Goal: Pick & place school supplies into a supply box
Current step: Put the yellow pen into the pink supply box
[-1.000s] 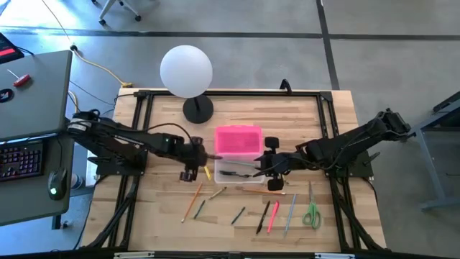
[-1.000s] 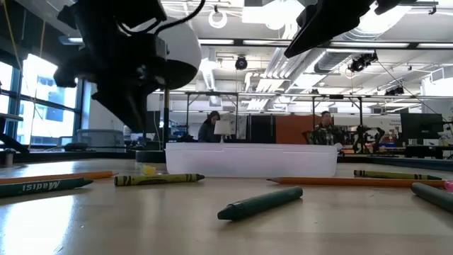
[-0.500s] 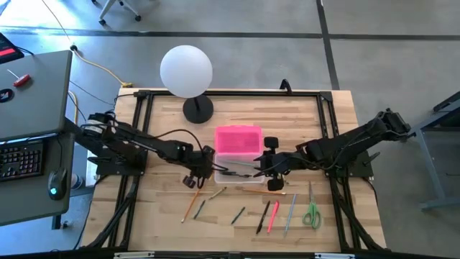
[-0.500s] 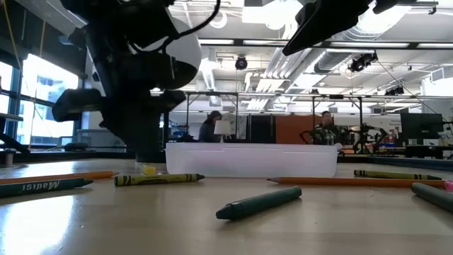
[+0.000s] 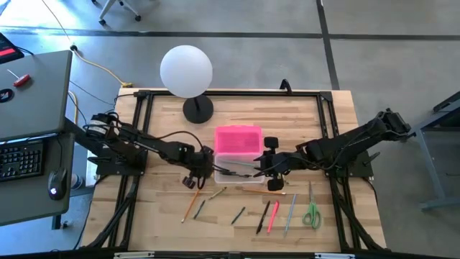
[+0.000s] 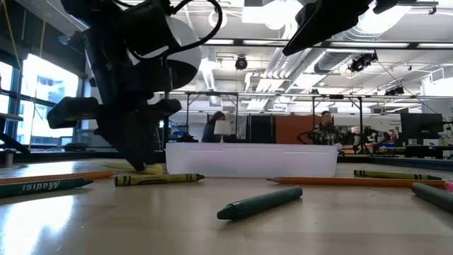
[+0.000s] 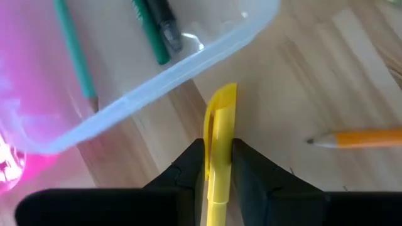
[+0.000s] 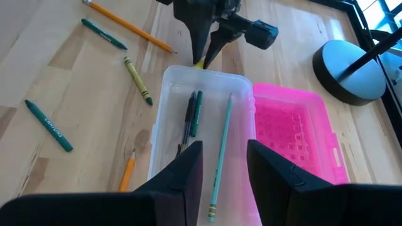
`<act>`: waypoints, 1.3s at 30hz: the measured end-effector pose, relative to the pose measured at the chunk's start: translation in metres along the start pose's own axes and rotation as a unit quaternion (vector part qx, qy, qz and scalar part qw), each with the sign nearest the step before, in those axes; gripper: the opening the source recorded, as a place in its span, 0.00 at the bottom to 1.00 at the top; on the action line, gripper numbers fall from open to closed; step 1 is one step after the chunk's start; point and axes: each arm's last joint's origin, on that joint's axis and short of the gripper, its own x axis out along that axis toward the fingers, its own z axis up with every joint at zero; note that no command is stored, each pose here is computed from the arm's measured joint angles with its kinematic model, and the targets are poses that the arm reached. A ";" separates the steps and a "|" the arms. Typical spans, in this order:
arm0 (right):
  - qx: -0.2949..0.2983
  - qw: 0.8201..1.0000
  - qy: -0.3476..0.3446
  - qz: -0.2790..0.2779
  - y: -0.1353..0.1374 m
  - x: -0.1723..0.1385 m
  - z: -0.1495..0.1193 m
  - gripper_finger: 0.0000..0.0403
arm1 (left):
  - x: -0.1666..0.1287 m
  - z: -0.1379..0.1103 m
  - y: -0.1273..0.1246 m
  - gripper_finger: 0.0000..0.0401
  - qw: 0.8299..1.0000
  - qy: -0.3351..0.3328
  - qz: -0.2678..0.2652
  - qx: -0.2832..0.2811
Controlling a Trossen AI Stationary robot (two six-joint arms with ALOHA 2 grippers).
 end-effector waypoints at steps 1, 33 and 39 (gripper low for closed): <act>0.000 1.000 0.000 0.001 0.000 0.000 0.000 0.26 | 0.001 -0.001 0.000 0.26 1.000 0.003 0.004 -0.021; 0.002 1.000 0.000 0.006 0.000 0.000 0.000 0.26 | 0.031 -0.067 -0.027 0.45 0.949 -0.127 0.066 -0.280; 0.002 1.000 0.000 0.006 0.000 0.000 0.000 0.26 | 0.032 -0.076 -0.031 0.44 0.937 -0.140 0.067 -0.313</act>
